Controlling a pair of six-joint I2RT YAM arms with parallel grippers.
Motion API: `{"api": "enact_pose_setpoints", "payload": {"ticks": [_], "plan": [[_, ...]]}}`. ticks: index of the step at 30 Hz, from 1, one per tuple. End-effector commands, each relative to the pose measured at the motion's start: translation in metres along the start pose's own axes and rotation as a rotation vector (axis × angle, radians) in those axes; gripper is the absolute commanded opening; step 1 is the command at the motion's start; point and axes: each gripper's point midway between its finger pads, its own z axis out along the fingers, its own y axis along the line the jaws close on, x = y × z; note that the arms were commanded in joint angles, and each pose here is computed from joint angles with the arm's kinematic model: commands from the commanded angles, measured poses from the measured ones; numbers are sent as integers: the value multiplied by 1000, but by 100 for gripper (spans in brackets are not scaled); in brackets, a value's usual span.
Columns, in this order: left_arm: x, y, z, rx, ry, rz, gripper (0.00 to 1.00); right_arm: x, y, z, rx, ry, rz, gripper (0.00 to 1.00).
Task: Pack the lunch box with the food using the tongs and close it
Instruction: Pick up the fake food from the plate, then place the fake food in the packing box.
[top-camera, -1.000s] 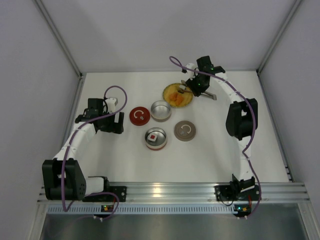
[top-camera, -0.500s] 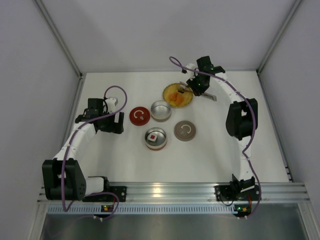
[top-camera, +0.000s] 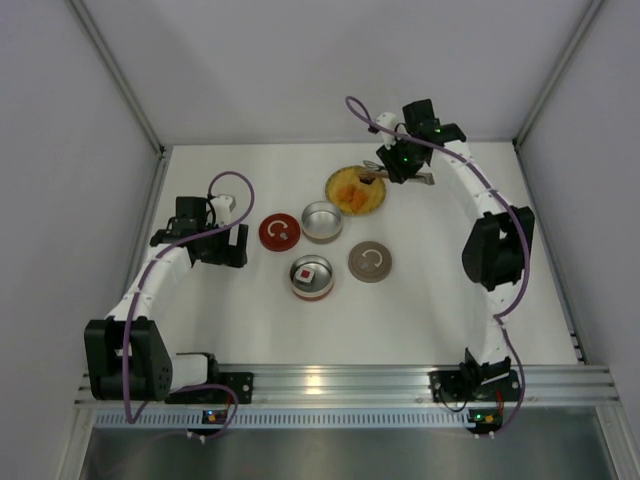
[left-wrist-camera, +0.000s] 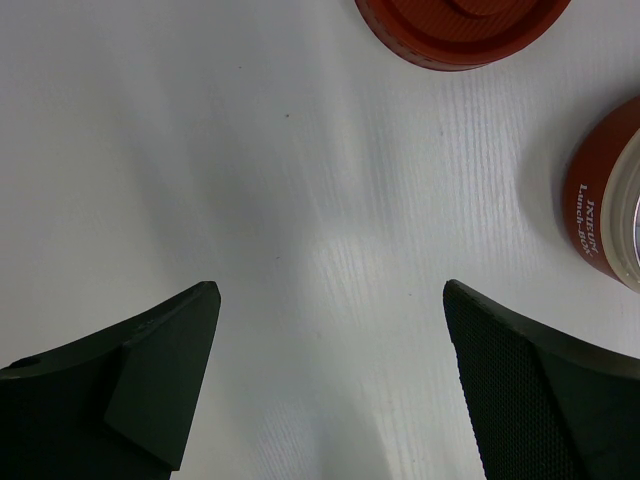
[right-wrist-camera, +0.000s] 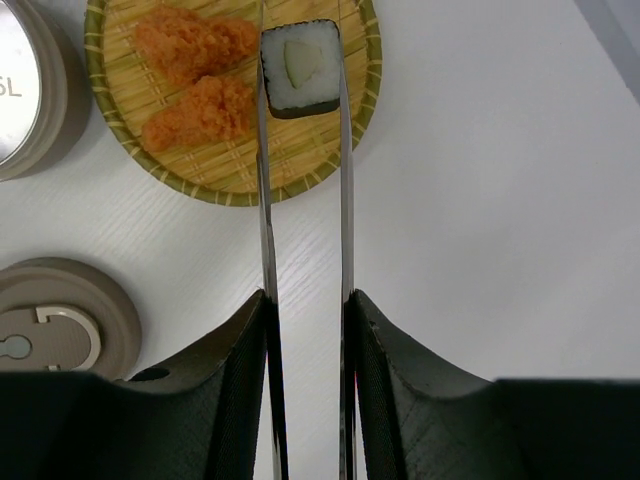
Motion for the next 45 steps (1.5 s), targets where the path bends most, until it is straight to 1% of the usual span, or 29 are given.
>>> {"api": "enact_pose_setpoints", "payload": {"ticks": [1, 8, 9, 10, 12, 13, 14, 15, 17, 18, 19, 20, 21, 22, 23, 27, 30, 33, 37, 45], "plan": [[-12, -2, -4, 3, -55, 4, 98, -19, -3, -40, 12, -85, 13, 18], [-15, -1, -6, -1, -63, 2, 98, -25, 14, -65, -41, -119, 16, 16], [-15, -1, -6, -1, -63, -1, 98, -23, 21, -69, -63, -115, 15, 16], [-17, -2, -7, 0, -66, 2, 98, -28, 29, -83, -78, -143, 8, 16], [-17, -3, -8, 8, -65, 0, 98, -22, 48, -89, -125, -137, -2, 16], [-18, -3, -8, 11, -68, 1, 98, -26, 56, -106, -138, -172, -13, 16], [-19, -4, -9, 14, -71, 1, 98, -17, 67, -105, -164, -156, -10, 16], [-19, -5, -10, 17, -72, 0, 98, -19, 80, -119, -177, -180, -27, 16], [-20, -4, -11, 15, -76, -2, 98, -7, 100, -122, -214, -163, -36, 16], [-19, -5, -12, 16, -75, -4, 98, -9, 111, -134, -222, -187, -52, 16], [-19, -5, -12, 18, -74, -5, 98, -8, 119, -138, -234, -199, -59, 16], [-20, -4, -13, 15, -80, -3, 98, 3, 129, -135, -255, -176, -55, 16], [-19, -5, -14, 17, -81, -3, 98, 5, 143, -137, -279, -176, -62, 16], [-19, -5, -14, 17, -82, -3, 98, 5, 151, -147, -286, -199, -70, 16], [-19, -5, -15, 17, -83, -3, 98, 14, 160, -143, -304, -180, -69, 16], [-20, -6, -17, 20, -89, -3, 98, 25, 203, -148, -369, -179, -93, 16], [-21, -7, -18, 22, -94, -2, 98, 32, 224, -145, -398, -170, -110, 16], [-21, -7, -19, 24, -95, 5, 98, 32, 237, -142, -411, -171, -120, 16], [-23, -6, -20, 22, -101, 10, 98, 28, 243, -138, -425, -167, -131, 15], [-24, -6, -18, 23, -99, 11, 98, 27, 265, -124, -466, -135, -173, 15]]}}
